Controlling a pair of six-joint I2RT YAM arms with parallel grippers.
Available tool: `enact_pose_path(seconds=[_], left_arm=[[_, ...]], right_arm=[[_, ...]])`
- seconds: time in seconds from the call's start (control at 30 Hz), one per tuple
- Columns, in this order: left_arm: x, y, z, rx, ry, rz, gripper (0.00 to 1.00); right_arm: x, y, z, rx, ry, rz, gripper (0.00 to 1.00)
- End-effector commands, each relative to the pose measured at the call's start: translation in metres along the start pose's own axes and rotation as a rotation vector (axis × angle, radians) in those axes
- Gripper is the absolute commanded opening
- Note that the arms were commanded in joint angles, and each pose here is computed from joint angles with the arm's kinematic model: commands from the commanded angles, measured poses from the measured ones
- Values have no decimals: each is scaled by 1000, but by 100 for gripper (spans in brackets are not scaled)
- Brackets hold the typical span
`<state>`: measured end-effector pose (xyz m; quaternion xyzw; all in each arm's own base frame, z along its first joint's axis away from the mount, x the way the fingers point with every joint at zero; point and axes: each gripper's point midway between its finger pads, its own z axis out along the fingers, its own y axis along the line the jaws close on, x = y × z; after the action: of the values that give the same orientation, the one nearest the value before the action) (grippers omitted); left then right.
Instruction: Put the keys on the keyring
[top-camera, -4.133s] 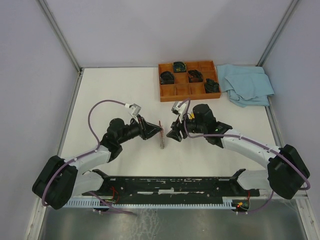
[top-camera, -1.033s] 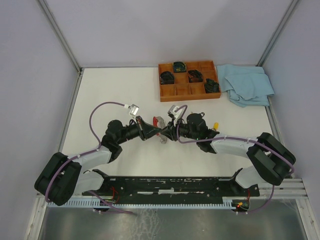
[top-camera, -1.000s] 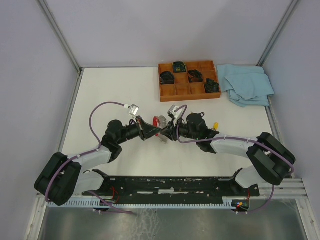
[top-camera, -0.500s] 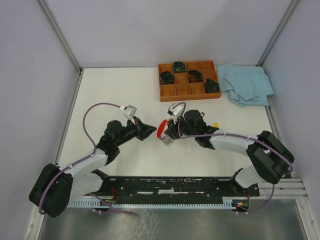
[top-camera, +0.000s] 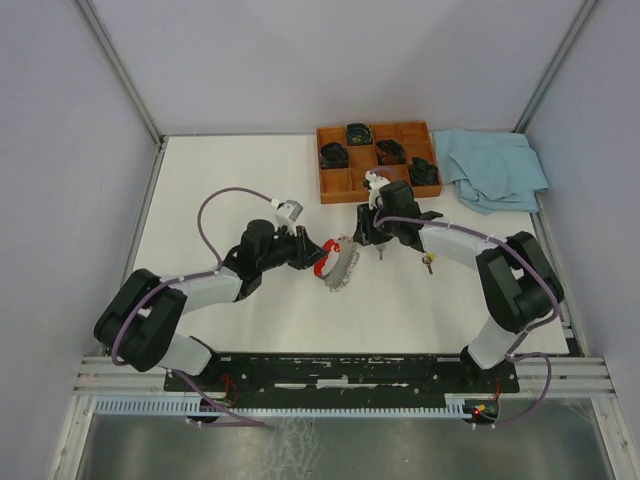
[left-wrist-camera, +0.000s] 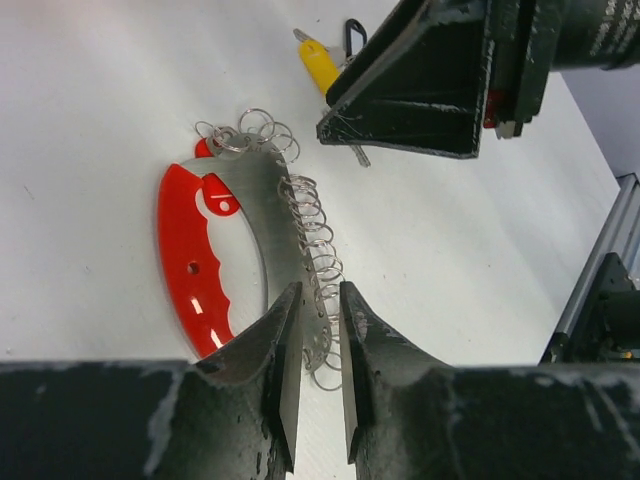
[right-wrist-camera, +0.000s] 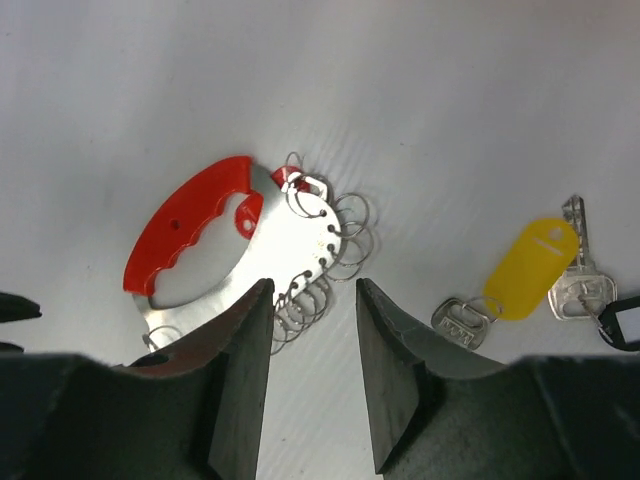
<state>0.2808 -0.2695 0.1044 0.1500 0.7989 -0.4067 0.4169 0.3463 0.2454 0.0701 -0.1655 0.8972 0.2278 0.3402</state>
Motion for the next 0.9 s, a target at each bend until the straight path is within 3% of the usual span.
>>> enact_pose_path(seconds=[0.0, 0.4, 0.87], left_arm=[[-14, 1, 18, -17, -25, 82, 28], [14, 18, 37, -43, 67, 70, 27], [33, 26, 42, -60, 112, 45, 27]], right_arm=[[-14, -5, 11, -22, 44, 118, 46], [-23, -16, 49, -55, 111, 214, 40], [2, -14, 52, -75, 187, 255, 34]])
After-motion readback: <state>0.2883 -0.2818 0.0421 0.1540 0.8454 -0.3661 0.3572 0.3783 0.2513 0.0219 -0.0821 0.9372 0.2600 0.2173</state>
